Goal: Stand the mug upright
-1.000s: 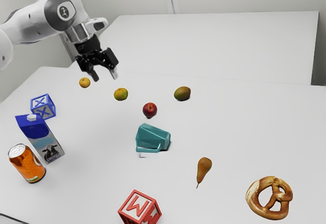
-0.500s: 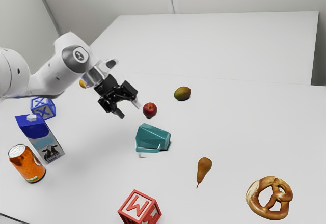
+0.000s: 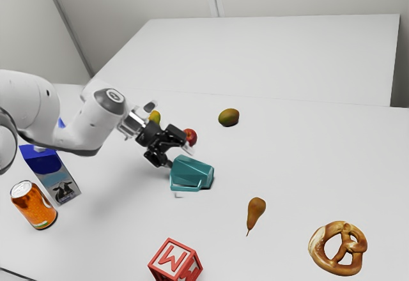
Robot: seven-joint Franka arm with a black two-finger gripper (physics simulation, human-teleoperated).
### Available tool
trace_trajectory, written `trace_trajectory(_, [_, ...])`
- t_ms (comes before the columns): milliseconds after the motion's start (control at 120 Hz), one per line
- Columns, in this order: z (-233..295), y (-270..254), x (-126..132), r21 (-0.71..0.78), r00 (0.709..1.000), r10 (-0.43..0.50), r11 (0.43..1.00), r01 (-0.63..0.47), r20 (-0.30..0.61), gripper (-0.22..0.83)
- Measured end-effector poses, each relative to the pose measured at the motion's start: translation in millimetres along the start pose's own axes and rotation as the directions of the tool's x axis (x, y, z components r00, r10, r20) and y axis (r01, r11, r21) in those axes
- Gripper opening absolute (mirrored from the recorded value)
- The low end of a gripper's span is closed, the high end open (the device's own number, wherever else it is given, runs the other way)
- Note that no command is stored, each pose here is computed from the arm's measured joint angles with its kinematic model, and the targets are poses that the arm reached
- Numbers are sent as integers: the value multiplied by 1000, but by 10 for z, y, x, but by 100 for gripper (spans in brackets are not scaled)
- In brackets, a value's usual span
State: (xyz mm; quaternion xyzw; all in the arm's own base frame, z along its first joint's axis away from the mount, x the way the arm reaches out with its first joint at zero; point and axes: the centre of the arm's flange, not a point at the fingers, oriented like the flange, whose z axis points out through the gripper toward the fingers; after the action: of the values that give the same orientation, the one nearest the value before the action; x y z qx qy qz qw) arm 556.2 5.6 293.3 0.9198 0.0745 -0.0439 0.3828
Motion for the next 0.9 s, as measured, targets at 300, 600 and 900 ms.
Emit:
trace_trajectory(300, [85,44,-31,-104,998,70,992,-70,-5,18])
trace_trajectory(600, [-7,171,-62,-131,984,176,976,-176,-13,-11])
trace_trajectory(900, [-526,724,-228,-3,939,343,939,-343,-36,-15])
